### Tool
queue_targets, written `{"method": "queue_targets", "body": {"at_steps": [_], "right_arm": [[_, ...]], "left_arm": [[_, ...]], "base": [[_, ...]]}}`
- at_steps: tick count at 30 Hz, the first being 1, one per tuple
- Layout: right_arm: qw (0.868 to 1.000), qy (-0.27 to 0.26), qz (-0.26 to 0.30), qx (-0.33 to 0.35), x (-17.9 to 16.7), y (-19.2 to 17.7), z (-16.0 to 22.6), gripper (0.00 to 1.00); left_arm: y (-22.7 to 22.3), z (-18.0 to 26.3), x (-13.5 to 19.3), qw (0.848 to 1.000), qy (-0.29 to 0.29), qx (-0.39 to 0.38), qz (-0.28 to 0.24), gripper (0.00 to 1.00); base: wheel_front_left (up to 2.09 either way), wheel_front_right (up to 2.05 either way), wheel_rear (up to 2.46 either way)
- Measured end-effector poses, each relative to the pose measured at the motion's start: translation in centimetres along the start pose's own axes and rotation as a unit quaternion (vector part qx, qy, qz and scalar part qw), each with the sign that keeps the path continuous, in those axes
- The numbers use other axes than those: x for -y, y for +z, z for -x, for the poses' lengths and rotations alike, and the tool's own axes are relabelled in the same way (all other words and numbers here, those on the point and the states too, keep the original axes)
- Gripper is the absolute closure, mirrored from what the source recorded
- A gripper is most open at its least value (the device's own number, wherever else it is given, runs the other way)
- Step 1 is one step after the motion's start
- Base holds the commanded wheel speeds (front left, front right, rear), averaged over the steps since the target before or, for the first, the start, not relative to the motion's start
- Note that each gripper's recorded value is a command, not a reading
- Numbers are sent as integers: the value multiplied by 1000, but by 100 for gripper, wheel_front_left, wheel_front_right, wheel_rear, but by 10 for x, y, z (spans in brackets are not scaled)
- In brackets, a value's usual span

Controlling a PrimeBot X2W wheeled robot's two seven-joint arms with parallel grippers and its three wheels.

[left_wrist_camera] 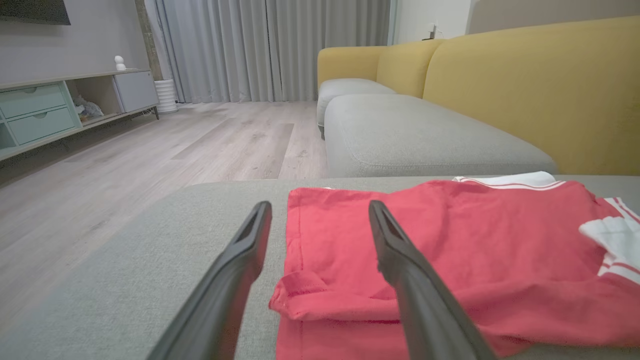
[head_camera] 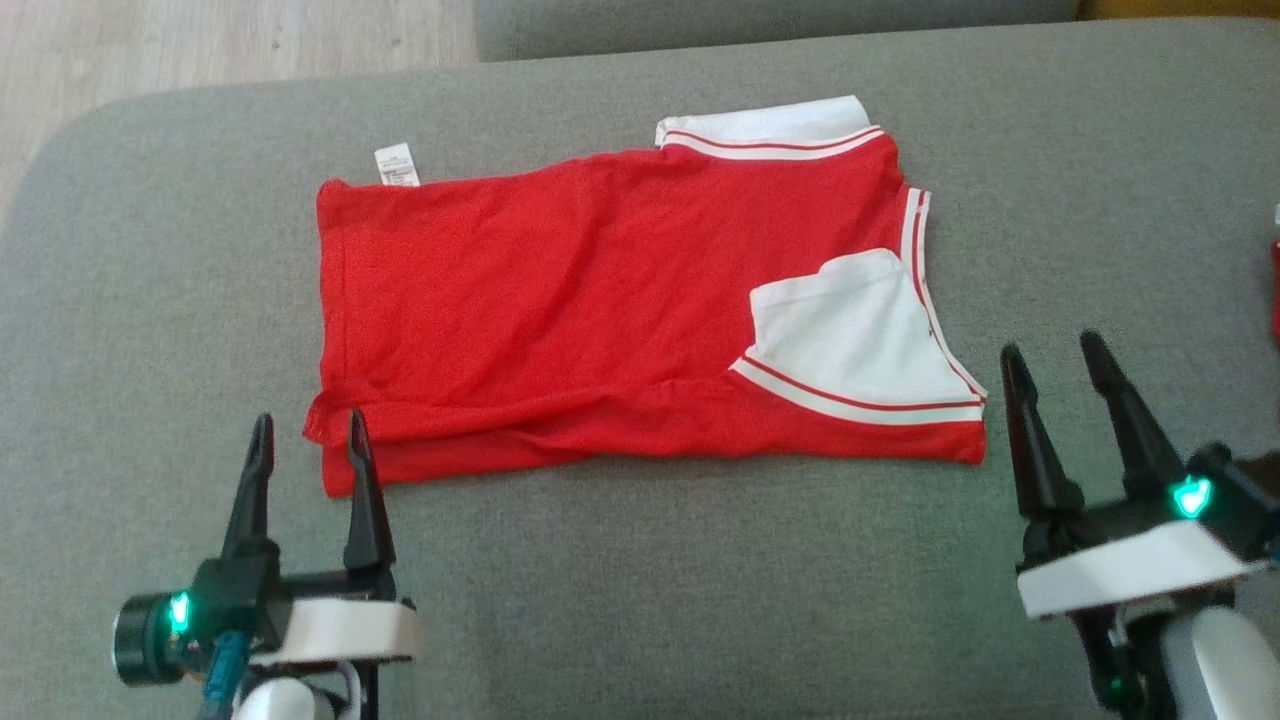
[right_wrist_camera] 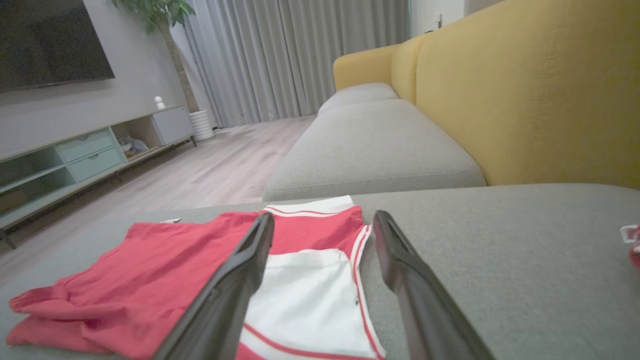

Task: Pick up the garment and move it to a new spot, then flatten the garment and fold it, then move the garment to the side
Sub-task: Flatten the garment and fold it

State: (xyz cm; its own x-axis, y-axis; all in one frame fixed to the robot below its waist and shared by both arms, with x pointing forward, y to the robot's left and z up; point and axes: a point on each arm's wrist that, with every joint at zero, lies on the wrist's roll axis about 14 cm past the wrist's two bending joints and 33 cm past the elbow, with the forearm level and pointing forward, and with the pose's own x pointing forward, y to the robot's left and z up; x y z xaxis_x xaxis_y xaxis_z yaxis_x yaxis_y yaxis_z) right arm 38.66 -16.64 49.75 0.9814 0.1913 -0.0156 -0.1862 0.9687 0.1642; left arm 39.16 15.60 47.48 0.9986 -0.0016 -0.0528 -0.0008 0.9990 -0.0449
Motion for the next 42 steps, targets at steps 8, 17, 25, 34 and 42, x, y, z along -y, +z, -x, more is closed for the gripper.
{"method": "queue_targets", "body": {"at_steps": [8, 17, 25, 34, 42], "right_arm": [[999, -19, -24, -15, -6, -3, 23, 0], [999, -22, -21, -18, -4, 0, 22, 0], [989, -46, -39, -138, 13, -64, 27, 0], [971, -40, -72, -225, 16, -116, 9, 0], [953, -29, -97, -284, 12, -138, 0, 47]], "left_arm": [[-17, 14, 1, 999, -1, -46, -2, 0], [-31, 15, 1, 996, -6, -83, 7, 0], [-86, 11, 4, 977, -19, -208, 46, 0], [-119, -7, 1, 948, -14, -302, 97, 0], [-123, -11, 10, 926, -35, -347, 142, 100]], "base": [[0, 0, 0], [0, 0, 0], [0, 0, 0], [0, 0, 0], [0, 0, 0]]}}
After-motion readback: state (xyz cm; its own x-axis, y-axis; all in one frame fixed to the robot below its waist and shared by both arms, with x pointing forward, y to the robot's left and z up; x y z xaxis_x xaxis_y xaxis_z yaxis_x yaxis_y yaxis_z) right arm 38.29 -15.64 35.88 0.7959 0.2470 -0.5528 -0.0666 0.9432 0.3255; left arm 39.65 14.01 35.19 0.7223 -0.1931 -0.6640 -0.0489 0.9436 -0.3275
